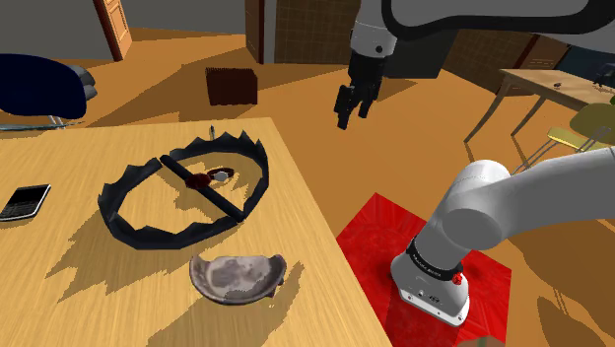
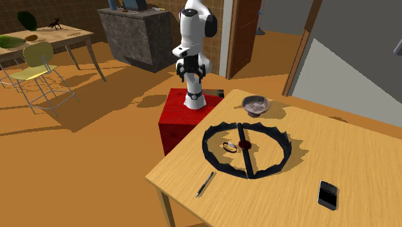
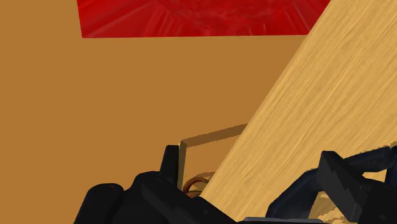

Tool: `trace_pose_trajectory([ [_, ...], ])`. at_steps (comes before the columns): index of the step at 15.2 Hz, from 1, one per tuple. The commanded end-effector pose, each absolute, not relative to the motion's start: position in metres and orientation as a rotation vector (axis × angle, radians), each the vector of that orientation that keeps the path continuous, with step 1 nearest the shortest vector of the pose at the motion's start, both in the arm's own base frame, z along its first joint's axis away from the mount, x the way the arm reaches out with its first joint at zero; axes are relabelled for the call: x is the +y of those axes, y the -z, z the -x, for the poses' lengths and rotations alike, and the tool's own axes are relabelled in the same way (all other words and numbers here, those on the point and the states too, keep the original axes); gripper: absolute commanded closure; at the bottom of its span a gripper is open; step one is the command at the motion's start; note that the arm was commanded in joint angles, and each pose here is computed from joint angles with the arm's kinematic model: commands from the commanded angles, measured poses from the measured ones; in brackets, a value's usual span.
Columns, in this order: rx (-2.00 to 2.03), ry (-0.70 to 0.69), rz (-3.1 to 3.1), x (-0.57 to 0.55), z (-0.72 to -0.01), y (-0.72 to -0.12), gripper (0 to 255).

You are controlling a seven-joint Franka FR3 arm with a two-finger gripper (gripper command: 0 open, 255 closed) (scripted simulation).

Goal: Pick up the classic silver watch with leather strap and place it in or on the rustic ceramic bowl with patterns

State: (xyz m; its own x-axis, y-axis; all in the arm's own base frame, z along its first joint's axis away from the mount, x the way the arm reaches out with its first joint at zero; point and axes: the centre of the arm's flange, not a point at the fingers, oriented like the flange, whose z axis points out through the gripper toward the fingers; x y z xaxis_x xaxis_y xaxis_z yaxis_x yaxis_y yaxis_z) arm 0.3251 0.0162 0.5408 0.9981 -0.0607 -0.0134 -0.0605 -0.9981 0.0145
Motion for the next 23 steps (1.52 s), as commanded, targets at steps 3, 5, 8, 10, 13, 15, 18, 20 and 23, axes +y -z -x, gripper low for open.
trace_pose_trajectory([
  [3,0.021,0.017,-3.147,0.016,-0.348,-0.528,0],
  [5,0.138,0.012,-3.163,0.017,-0.37,-0.516,0],
  [8,0.316,0.004,-3.179,0.023,-0.404,-0.498,0],
  [10,0.436,-0.001,-3.185,0.029,-0.426,-0.486,0],
  [13,0.618,-0.009,-3.184,0.042,-0.458,-0.469,0],
  [15,0.739,-0.014,-3.177,0.053,-0.479,-0.458,0],
  [18,0.923,-0.022,-3.158,0.072,-0.508,-0.441,0],
  [20,1.046,-0.028,-3.139,0.087,-0.526,-0.431,0],
  [23,1.229,-0.036,-3.101,0.112,-0.552,-0.416,0],
])
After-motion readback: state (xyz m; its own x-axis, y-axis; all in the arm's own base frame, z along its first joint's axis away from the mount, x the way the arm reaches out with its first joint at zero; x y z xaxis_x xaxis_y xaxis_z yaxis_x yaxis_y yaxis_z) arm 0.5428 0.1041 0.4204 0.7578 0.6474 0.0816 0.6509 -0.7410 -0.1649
